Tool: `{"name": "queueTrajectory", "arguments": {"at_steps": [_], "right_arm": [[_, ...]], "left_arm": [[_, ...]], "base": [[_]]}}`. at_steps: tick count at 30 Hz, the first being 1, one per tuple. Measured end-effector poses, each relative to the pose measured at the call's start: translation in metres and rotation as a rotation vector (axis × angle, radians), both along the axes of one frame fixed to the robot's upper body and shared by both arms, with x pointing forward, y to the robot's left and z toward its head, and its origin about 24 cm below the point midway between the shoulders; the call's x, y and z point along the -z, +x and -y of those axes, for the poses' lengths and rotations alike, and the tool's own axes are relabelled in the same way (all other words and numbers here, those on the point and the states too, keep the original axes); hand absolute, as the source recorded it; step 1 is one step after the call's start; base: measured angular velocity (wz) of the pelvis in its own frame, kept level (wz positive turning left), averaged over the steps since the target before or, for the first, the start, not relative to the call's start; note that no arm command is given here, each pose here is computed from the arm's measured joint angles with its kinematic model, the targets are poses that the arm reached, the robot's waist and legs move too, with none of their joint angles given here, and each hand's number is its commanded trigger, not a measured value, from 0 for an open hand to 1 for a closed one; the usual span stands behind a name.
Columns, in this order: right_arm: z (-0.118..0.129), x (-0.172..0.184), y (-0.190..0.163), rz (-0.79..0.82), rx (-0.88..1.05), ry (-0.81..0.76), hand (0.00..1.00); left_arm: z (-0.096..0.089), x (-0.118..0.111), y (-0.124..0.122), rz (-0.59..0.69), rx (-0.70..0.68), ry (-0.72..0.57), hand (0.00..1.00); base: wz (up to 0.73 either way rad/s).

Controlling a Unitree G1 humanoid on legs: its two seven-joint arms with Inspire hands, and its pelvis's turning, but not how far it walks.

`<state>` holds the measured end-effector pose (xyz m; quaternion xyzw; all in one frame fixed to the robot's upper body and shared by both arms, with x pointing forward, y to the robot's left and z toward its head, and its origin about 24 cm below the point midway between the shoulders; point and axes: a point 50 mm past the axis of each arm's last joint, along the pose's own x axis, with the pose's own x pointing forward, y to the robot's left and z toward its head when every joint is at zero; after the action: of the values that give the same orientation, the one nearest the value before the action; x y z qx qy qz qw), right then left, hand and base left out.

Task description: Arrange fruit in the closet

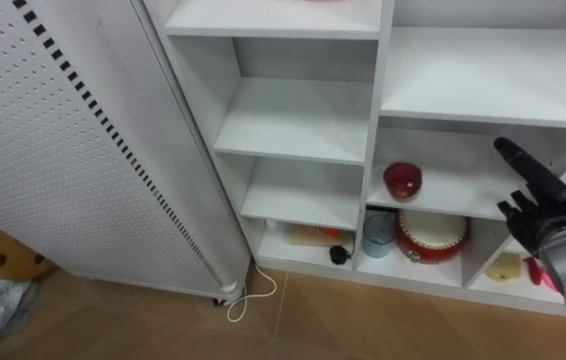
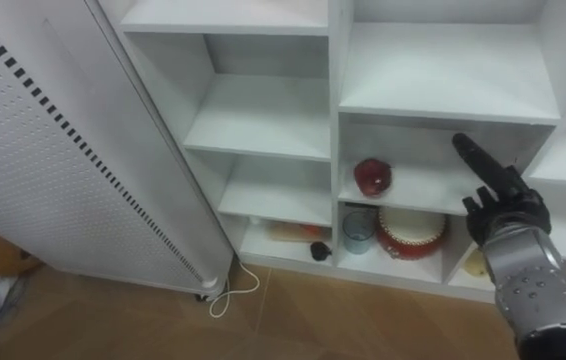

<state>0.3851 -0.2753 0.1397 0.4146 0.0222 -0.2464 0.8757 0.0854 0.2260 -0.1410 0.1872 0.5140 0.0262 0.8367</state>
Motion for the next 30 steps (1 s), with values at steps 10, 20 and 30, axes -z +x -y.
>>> {"name": "queueTrajectory", "arguments": {"at_steps": [10,20,30], "right_arm": [[-0.004,0.005,0.0,-0.026,0.005,0.001,0.0],[0.007,0.064,-0.022,-0.128,-0.044,0.008,0.0],[0.043,0.16,-0.101,-0.339,-0.109,-0.004,0.0]], "left_arm": [[-0.001,0.0,-0.001,-0.004,0.001,0.005,0.0],[-0.001,0.002,-0.005,-0.037,0.006,-0.008,0.0],[-0.019,0.007,-0.019,-0.092,-0.061,-0.005,0.0]], "base": [[0.0],[0.03],[-0.05]]}}
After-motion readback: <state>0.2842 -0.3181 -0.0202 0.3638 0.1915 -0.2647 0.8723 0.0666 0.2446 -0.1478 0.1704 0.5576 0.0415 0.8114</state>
